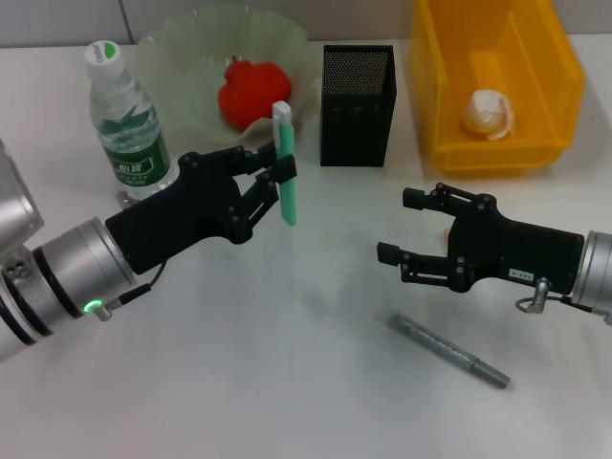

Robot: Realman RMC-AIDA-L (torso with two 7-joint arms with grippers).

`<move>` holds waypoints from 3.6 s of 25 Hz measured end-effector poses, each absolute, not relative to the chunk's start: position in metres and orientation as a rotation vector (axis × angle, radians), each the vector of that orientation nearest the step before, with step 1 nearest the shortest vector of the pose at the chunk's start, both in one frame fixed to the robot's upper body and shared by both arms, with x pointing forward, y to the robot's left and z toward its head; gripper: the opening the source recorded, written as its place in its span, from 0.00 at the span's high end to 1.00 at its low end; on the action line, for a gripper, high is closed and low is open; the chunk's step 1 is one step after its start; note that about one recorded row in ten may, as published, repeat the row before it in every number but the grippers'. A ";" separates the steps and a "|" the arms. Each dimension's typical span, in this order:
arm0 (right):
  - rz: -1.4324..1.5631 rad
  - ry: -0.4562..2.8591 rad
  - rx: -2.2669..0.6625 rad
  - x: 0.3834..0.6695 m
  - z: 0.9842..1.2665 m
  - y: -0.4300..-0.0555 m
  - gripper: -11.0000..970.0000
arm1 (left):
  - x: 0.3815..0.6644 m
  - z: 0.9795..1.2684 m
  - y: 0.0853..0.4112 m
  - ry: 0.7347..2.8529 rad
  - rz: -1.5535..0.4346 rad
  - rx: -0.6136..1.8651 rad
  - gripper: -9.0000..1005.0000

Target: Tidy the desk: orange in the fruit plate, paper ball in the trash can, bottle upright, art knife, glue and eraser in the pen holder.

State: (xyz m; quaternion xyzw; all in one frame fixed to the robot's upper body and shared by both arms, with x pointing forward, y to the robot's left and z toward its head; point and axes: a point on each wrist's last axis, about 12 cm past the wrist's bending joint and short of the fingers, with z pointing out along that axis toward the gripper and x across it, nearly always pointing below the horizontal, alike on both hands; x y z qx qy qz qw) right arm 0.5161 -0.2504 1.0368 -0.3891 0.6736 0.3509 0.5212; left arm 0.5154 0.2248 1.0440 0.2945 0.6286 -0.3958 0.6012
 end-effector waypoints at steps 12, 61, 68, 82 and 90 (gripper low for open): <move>0.844 1.613 -0.932 0.515 1.036 -0.249 0.20 | 0.514 1.044 0.223 1.432 -0.910 0.642 0.81; 0.922 1.570 -0.906 0.508 1.045 -0.259 0.21 | 0.511 1.045 0.222 1.402 -0.912 0.594 0.80; 0.928 1.575 -0.913 0.507 1.045 -0.259 0.21 | 0.515 1.050 0.212 1.375 -0.941 0.613 0.79; 0.931 1.585 -0.907 0.505 1.042 -0.256 0.21 | 0.572 1.078 0.173 1.365 -0.856 0.571 0.79; 0.919 1.600 -0.903 0.507 1.040 -0.255 0.21 | 0.587 1.084 0.160 1.386 -0.800 0.548 0.78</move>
